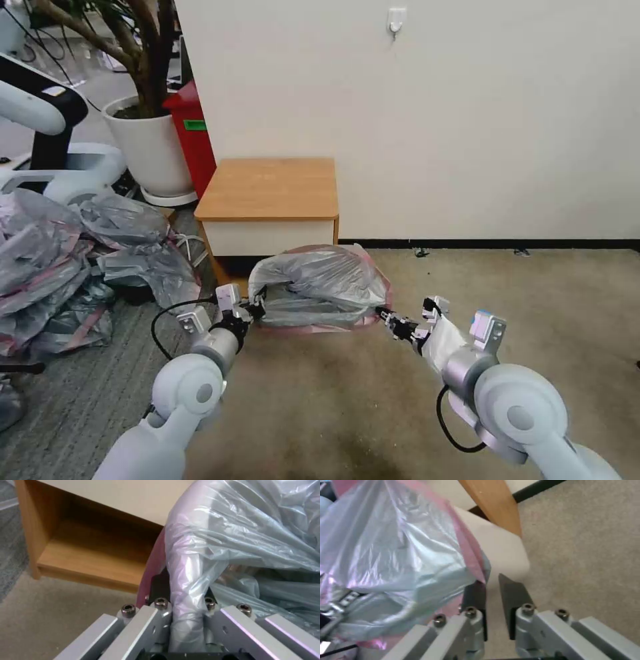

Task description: Pick up the garbage bag from the table and place it over the trash can.

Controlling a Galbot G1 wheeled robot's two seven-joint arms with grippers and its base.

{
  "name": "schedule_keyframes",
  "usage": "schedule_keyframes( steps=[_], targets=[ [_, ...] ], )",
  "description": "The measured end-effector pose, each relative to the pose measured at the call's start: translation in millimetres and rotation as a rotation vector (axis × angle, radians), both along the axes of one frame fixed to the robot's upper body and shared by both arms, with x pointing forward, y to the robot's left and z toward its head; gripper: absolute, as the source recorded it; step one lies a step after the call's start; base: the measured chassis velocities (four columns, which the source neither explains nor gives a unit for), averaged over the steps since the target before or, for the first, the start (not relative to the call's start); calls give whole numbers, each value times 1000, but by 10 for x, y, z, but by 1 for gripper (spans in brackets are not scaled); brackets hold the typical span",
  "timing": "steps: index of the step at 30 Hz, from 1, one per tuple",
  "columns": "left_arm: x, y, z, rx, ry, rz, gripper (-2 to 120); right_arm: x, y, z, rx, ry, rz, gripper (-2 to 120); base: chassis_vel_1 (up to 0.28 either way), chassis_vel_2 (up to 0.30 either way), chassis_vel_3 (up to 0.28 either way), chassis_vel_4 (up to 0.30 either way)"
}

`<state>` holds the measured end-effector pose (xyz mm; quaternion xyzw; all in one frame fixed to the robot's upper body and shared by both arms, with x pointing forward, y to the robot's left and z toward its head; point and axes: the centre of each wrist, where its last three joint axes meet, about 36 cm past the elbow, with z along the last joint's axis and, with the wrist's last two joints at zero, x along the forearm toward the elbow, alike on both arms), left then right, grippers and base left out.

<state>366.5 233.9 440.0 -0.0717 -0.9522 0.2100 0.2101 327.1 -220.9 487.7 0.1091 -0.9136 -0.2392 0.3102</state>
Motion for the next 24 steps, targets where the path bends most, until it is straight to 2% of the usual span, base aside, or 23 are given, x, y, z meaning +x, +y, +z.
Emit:
schedule_keyframes(
  steps=[10,22,24],
  targets=[
    [-84,84,54,25,35,-26,3,61,26,-206,-60,5,4,6,0,0,0,0],
    [-47,130,-15,64,80,-41,3,32,-16,-230,-136,-54,-1,6,0,0,0,0],
    [-13,143,-83,84,84,-31,3,-15,-30,-240,-166,-80,-1,14,0,0,0,0]
  ],
)
